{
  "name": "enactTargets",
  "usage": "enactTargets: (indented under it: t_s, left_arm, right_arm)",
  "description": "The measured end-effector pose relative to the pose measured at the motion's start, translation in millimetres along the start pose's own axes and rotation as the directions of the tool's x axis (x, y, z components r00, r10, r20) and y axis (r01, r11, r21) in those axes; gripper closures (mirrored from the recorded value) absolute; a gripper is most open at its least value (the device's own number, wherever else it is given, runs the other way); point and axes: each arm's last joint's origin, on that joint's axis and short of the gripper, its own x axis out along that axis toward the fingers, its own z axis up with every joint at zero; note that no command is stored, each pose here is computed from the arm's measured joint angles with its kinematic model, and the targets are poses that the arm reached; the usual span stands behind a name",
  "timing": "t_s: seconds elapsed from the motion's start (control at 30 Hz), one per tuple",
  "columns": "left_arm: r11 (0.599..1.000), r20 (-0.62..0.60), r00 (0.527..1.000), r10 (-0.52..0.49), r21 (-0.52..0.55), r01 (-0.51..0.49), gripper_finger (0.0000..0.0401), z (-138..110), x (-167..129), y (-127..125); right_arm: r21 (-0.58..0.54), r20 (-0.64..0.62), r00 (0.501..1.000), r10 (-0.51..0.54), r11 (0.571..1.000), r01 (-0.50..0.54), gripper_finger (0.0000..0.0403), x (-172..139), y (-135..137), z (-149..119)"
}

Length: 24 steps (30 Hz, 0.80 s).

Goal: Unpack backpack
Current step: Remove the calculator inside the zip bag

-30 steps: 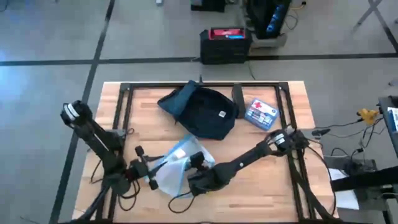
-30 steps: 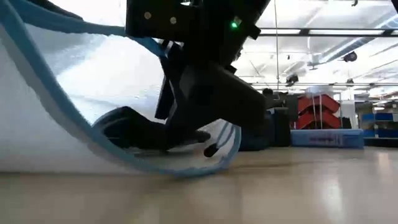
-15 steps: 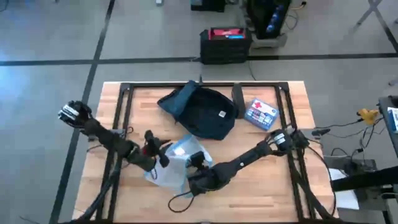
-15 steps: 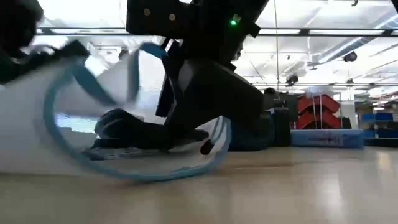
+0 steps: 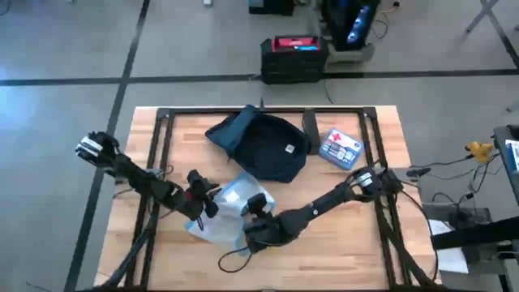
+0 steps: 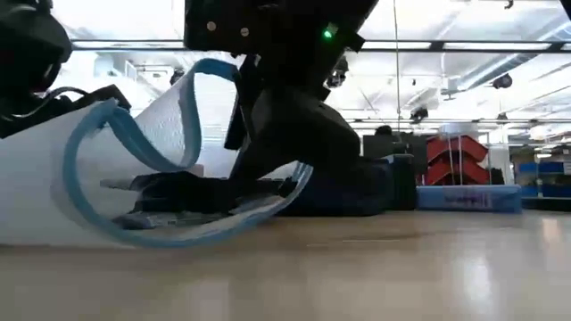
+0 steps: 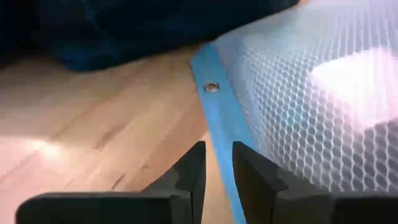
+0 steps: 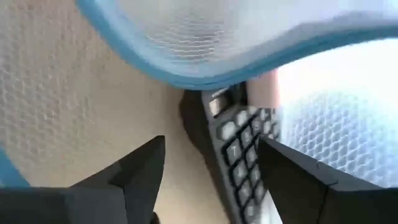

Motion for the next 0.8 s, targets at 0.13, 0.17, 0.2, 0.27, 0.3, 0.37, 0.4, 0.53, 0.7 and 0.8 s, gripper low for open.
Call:
enactTargets:
  t_s: [0.13, 0.17, 0.2, 0.27, 0.3, 0.37, 0.4, 0.53, 0.7, 0.8]
  left_arm:
    - [1.0, -0.021, 1.0, -0.003, 0.015, 0.003, 0.0337, -3.1, 1.7, -0.2]
    - [1.0, -0.028, 1.0, -0.005, 0.019, 0.005, 0.0338, -4.1, 2.3, -0.3]
    - [1.0, -0.034, 0.999, -0.003, 0.024, 0.004, 0.0338, -5.2, 2.9, -0.2]
    - [0.999, -0.043, 0.999, -0.001, 0.032, 0.003, 0.0338, -7.1, 4.1, -0.3]
    - [0.999, -0.045, 0.999, 0.001, 0.034, 0.001, 0.0338, -7.9, 4.8, -0.5]
    - [0.999, -0.048, 0.999, 0.004, 0.037, -0.002, 0.0338, -9.0, 5.7, -0.6]
    - [0.999, -0.049, 0.999, 0.007, 0.038, -0.005, 0.0338, -9.5, 6.3, -0.4]
    - [0.999, -0.055, 0.998, -0.002, 0.049, 0.004, 0.0339, -10.2, 7.2, -1.1]
    - [0.986, -0.057, 0.993, -0.106, 0.121, 0.113, 0.0339, -6.3, 7.2, -8.0]
    - [0.963, -0.06, 0.975, -0.215, 0.153, 0.222, 0.0342, -2.2, 6.2, -15.0]
  right_arm:
    - [-0.03, -0.033, 0.999, -0.007, 1.0, 0.006, 0.0169, 18.2, -1.7, -4.5]
    - [-0.041, -0.039, 0.999, -0.01, 0.999, 0.008, 0.0167, 23.6, -1.8, -5.6]
    - [-0.04, -0.039, 0.999, -0.014, 0.999, 0.012, 0.0165, 27.3, -3.6, -6.0]
    - [-0.035, -0.038, 0.999, -0.023, 0.999, 0.021, 0.016, 33.7, -8.1, -6.5]
    - [-0.028, -0.037, 0.999, -0.027, 0.999, 0.026, 0.0158, 35.6, -11.3, -6.0]
    - [-0.013, -0.04, 0.999, -0.033, 0.999, 0.032, 0.0154, 40.2, -17.4, -6.9]
    - [-0.002, -0.035, 0.999, -0.037, 0.999, 0.036, 0.0153, 42.4, -20.3, -6.9]
    - [0.047, -0.002, 0.999, -0.054, 0.997, 0.054, 0.0157, 47.3, -28.6, -4.3]
    - [0.107, 0.059, 0.998, -0.025, 0.994, 0.018, 0.0169, 47.4, -29.7, 1.1]
    - [0.143, 0.096, 0.995, 0.025, 0.989, -0.039, 0.0176, 44.7, -25.7, 4.3]
